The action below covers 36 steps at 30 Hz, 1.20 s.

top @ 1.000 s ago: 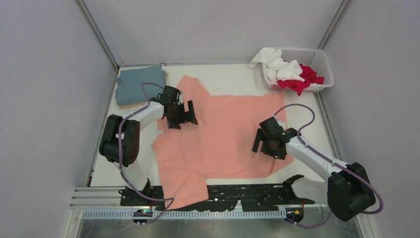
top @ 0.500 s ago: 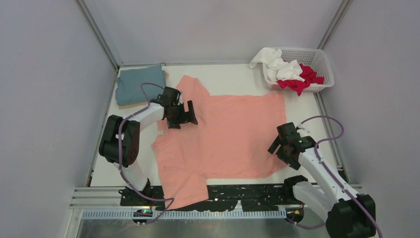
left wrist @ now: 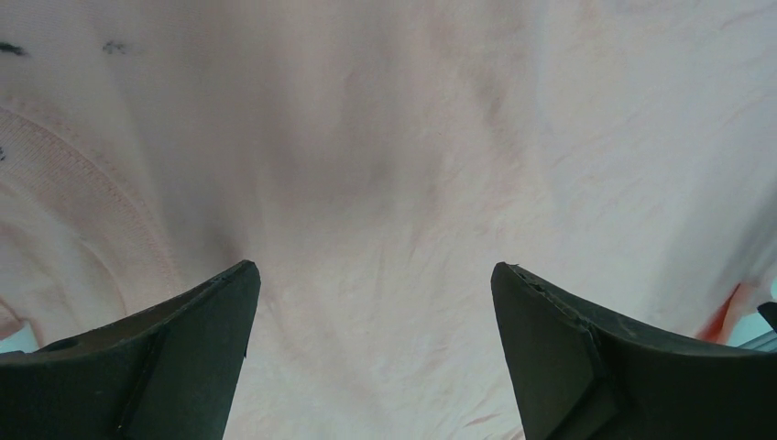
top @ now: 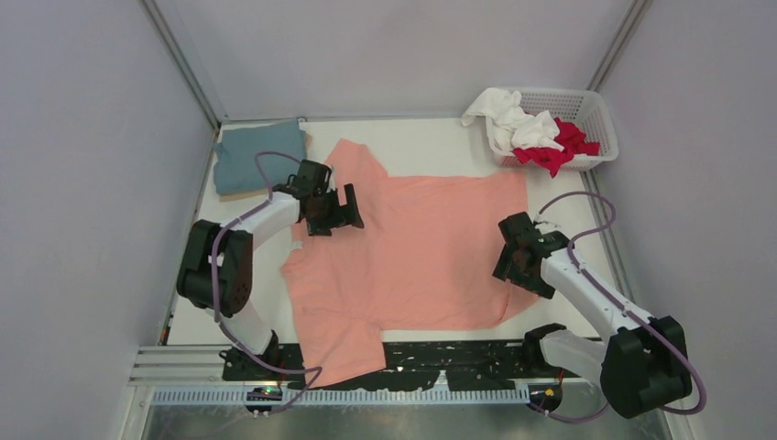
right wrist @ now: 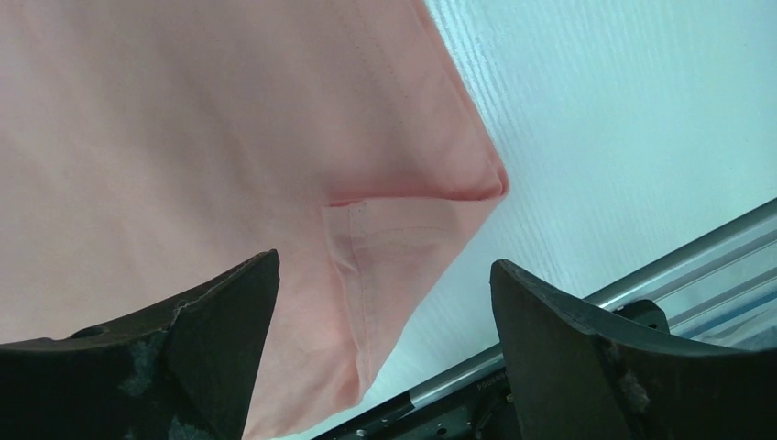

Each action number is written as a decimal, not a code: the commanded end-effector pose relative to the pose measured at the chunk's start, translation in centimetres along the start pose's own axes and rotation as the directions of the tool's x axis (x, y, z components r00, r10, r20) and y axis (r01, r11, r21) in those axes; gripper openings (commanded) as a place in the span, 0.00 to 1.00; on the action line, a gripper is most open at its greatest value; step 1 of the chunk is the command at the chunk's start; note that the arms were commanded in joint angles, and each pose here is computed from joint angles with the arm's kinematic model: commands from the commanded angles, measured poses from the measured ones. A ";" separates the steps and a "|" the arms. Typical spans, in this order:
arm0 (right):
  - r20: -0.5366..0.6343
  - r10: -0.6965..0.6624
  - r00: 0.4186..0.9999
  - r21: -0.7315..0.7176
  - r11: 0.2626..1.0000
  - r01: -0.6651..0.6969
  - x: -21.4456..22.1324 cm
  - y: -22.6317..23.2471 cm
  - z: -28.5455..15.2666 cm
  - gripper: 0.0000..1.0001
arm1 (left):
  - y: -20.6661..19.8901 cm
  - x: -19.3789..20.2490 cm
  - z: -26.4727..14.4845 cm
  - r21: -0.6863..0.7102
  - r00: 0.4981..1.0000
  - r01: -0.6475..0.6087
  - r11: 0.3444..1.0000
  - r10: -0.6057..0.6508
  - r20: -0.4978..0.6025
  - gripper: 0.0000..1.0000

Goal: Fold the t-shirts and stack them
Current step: Grab the side of the flattened tshirt closest away from the robot with both arms

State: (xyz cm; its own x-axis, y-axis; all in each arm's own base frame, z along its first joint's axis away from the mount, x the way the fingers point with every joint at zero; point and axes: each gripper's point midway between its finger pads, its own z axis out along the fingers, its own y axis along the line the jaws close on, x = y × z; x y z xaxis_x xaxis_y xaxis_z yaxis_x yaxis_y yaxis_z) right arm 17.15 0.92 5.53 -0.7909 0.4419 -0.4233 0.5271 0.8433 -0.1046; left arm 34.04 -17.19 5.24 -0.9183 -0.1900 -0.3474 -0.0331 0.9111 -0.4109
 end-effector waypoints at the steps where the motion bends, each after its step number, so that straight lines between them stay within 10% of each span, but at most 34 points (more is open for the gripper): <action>1: -0.007 -0.094 0.996 0.000 0.996 0.094 -0.5 1.3 0.9 0.87 | -0.4 -0.8 -2.1 0.015 0.997 -0.009 1.000 0.008 0.080 0.99; 26: -0.013 -0.197 0.980 0.023 0.980 0.198 0.0 0.6 2.0 0.08 | 1.4 9.9 -9.9 -0.049 0.992 -0.053 0.997 0.058 0.112 0.99; 36: 0.000 -0.224 0.975 -0.050 0.973 0.223 0.2 1.5 1.8 0.06 | 1.1 22.2 -11.6 0.061 0.949 -0.261 0.963 0.267 -0.167 0.99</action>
State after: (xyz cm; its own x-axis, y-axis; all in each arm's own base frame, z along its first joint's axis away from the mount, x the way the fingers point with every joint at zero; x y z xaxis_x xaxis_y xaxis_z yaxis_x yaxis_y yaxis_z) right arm 18.09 1.30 3.53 -0.8897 0.2624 -0.3735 0.3460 0.9215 -0.1767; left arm 13.88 -16.31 8.58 -0.8984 0.0399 -0.4374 0.2138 0.9096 -0.3561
